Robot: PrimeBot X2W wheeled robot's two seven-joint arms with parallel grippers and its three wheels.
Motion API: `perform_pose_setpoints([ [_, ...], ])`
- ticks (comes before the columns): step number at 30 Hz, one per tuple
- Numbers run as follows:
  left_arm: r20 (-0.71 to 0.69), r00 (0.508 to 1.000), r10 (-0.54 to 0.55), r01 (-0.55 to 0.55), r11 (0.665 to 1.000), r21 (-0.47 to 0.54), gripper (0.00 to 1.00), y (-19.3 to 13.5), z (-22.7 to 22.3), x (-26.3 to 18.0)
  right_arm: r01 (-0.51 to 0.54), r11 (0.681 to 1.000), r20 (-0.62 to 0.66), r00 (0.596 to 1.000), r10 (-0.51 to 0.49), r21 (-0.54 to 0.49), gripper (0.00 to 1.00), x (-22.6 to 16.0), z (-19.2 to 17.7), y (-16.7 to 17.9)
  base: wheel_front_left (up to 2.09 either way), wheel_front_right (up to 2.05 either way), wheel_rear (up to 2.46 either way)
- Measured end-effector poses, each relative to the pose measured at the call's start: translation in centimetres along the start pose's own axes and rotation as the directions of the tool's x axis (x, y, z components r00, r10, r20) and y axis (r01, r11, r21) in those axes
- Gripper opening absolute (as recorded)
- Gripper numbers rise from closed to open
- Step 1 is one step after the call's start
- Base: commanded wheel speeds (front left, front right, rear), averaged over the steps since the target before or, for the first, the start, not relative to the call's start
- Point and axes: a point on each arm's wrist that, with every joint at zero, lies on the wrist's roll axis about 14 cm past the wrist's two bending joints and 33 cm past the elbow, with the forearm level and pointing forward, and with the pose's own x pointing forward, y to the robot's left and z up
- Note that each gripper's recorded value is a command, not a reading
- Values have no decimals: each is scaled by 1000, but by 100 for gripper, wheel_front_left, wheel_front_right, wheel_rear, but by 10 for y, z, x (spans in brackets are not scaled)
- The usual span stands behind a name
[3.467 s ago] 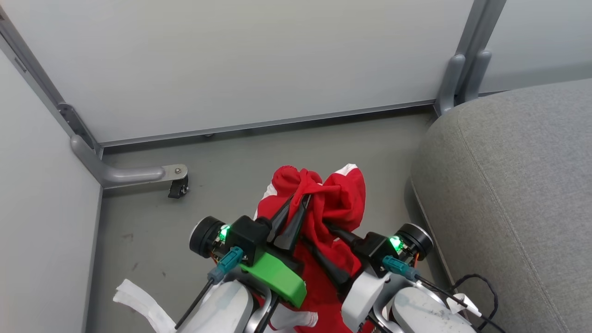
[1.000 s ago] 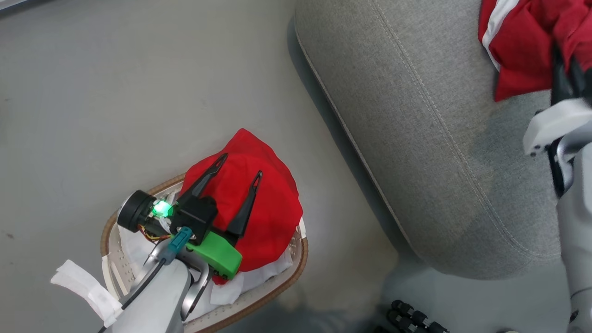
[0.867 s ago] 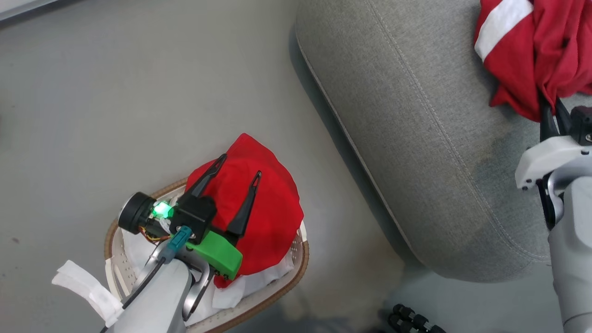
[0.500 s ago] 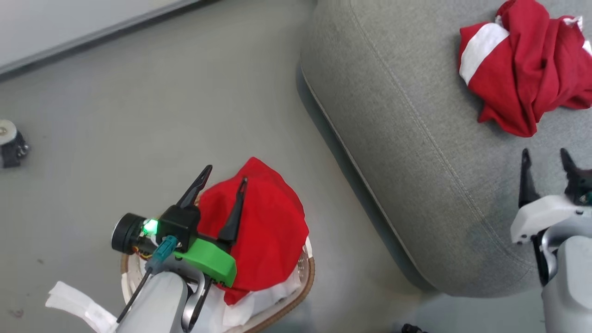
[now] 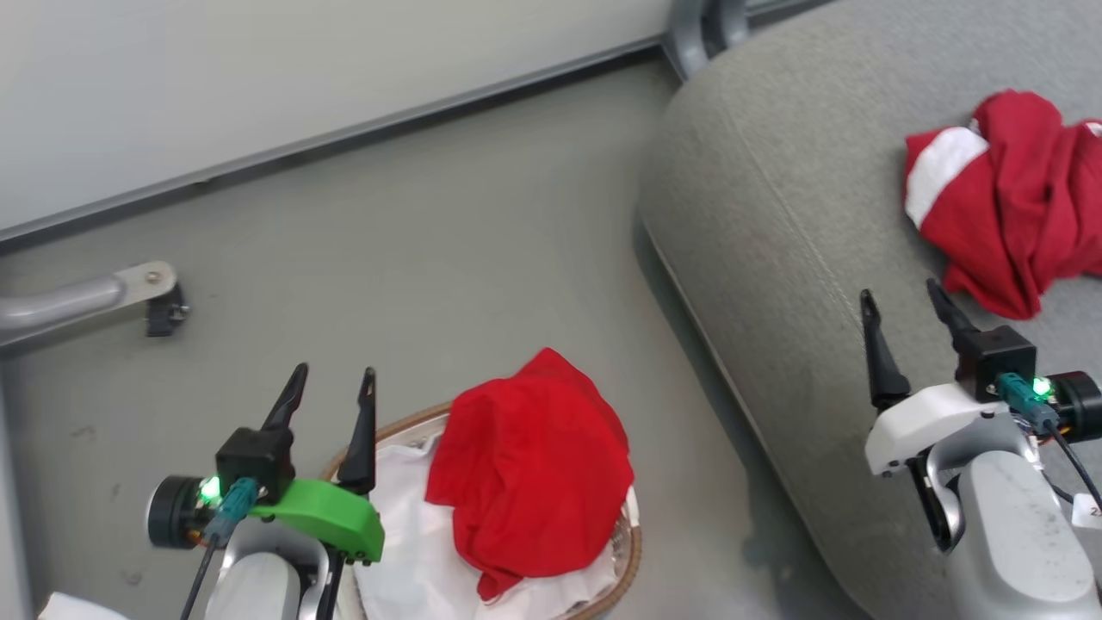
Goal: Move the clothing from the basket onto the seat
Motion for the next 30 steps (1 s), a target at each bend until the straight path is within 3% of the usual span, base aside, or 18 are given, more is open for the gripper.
perform_pose_setpoints([
  [8,27,975,222,-222,975,-14,100,56,9,-50,-151,987,71,987,146,61,100,5,22,61,0,0,0],
  [14,44,949,312,-311,950,-27,100,73,12,-83,-209,976,106,974,202,66,100,-5,32,83,0,0,0],
  [30,85,935,344,-339,938,-71,100,62,15,-132,-240,965,108,967,229,101,100,-45,28,91,0,0,0],
])
